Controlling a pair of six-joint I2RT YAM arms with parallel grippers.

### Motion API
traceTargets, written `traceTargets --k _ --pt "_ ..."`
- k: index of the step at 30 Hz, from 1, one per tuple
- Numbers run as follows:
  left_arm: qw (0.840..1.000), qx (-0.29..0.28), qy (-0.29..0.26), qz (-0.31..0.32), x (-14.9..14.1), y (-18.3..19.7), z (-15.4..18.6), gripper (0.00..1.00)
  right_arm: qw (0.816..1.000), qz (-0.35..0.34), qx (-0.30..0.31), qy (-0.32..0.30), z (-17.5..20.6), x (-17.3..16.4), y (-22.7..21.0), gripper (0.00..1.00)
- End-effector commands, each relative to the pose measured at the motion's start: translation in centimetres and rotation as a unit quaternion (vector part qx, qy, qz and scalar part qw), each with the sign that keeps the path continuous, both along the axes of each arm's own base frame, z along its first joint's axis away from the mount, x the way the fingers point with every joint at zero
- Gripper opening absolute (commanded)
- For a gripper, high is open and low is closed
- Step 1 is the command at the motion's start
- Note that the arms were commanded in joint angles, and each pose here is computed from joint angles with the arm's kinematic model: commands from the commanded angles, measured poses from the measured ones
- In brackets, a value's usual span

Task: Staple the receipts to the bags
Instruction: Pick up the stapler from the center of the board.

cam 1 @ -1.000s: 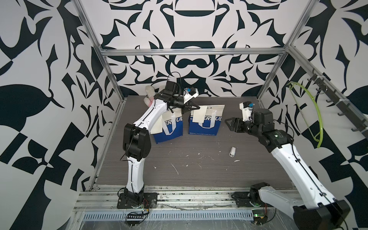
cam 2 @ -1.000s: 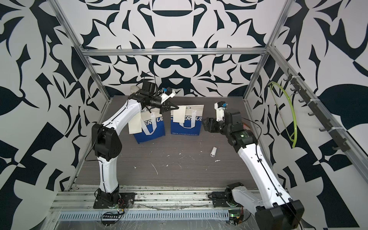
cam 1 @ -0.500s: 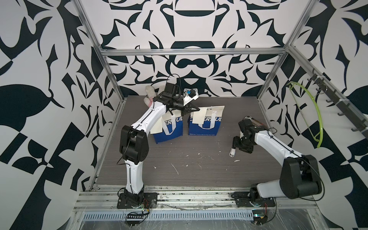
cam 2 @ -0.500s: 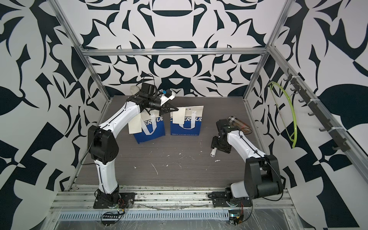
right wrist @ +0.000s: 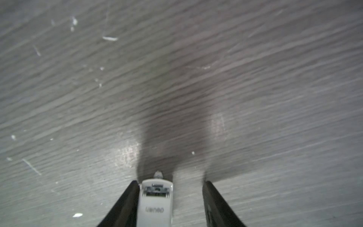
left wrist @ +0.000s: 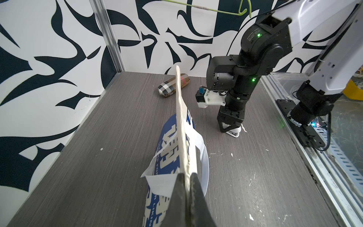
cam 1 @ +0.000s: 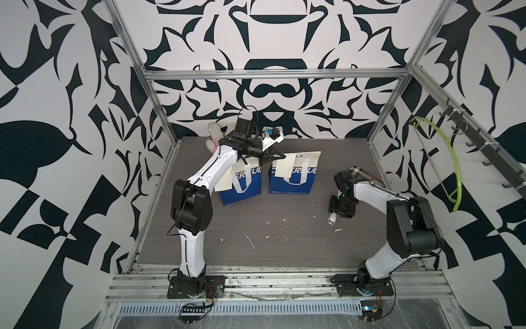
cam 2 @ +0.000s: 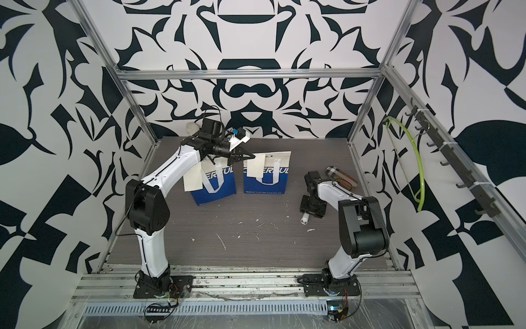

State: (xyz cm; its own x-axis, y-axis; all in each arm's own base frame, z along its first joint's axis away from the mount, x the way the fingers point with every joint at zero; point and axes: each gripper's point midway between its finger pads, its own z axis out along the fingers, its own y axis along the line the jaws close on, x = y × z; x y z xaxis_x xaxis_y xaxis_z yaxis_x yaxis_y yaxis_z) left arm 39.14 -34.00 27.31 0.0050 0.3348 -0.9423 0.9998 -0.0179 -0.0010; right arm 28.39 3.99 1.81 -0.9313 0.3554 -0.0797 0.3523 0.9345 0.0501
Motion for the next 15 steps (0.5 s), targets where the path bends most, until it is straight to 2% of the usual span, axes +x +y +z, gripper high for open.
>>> traceTargets --k 1,3,5,15 --pt "1.0 0.017 0.026 0.006 -0.5 0.2 -1.0 0.0 1.0 -0.007 0.004 -0.018 0.7 1.1 0.2 0.5" --pt "0.999 0.018 0.028 0.006 -0.6 0.3 -1.1 0.0 1.0 -0.006 0.009 -0.012 0.4 1.0 0.4 0.44" --pt "0.999 0.019 0.029 0.007 -0.6 0.3 -1.1 0.0 1.0 -0.006 0.014 -0.005 0.3 0.9 0.6 0.43" --pt "0.999 0.02 0.031 0.007 -0.7 0.4 -1.1 0.0 1.0 0.003 0.013 0.007 0.8 -0.8 0.5 0.47"
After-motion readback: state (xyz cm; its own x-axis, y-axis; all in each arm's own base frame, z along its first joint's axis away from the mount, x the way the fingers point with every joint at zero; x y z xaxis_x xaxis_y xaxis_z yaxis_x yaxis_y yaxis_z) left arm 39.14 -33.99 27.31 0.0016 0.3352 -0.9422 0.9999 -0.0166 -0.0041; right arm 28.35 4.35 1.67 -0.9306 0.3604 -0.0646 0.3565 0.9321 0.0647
